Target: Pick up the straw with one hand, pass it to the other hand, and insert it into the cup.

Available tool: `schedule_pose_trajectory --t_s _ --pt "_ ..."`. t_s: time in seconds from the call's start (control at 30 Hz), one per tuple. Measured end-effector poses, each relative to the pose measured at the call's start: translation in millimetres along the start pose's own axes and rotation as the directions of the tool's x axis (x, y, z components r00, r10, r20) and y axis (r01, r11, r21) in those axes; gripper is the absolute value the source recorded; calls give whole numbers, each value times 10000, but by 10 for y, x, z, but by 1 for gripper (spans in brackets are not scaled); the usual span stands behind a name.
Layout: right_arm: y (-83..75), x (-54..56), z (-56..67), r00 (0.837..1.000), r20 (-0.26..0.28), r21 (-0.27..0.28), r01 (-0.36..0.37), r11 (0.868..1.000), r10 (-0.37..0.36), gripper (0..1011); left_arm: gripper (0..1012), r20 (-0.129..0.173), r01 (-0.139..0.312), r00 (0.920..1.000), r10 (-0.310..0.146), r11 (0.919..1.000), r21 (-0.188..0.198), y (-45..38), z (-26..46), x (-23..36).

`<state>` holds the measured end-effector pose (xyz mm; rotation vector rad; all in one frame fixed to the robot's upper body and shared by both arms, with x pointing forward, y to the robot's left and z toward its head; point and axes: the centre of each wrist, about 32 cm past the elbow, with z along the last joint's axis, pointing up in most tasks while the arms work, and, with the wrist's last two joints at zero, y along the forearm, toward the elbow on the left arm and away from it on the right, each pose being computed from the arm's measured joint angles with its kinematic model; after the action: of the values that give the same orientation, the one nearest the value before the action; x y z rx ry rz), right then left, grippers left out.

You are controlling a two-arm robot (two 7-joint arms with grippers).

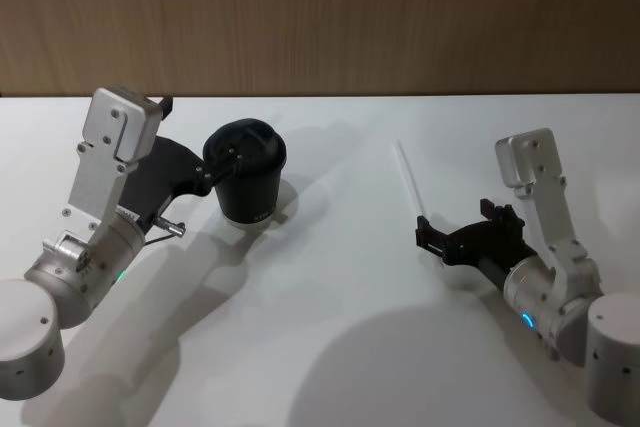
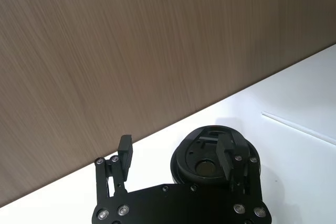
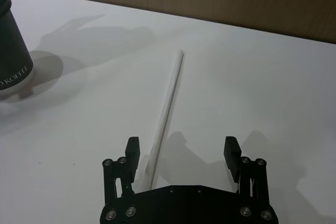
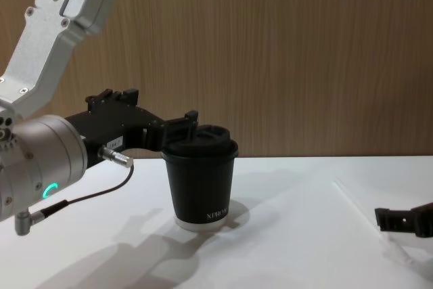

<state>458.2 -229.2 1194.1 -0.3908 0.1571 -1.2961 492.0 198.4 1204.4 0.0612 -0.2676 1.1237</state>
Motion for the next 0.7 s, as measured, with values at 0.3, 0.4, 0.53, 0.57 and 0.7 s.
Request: schedule_pose_trajectory --t_s 0.3,0.4,0.53,0.57,0.7 --pt "15 -22 -16 9998 48 -215 -204 9996 205 1001 1003 0 0 10000 0 10000 0 0 0 0" --pt "22 -30 -23 9997 58 -286 -251 9993 253 1001 1003 0 0 10000 0 10000 0 0 0 0" --pt "30 -39 -32 9995 66 -361 -306 9989 308 1001 1003 0 0 10000 0 10000 0 0 0 0" --pt "35 -43 -34 9995 63 -388 -319 9987 321 1001 1003 0 0 10000 0 10000 0 0 0 0" --pt "43 -48 -37 9993 58 -432 -363 9984 366 1001 1003 -1 0 10000 0 10000 0 0 0 0"
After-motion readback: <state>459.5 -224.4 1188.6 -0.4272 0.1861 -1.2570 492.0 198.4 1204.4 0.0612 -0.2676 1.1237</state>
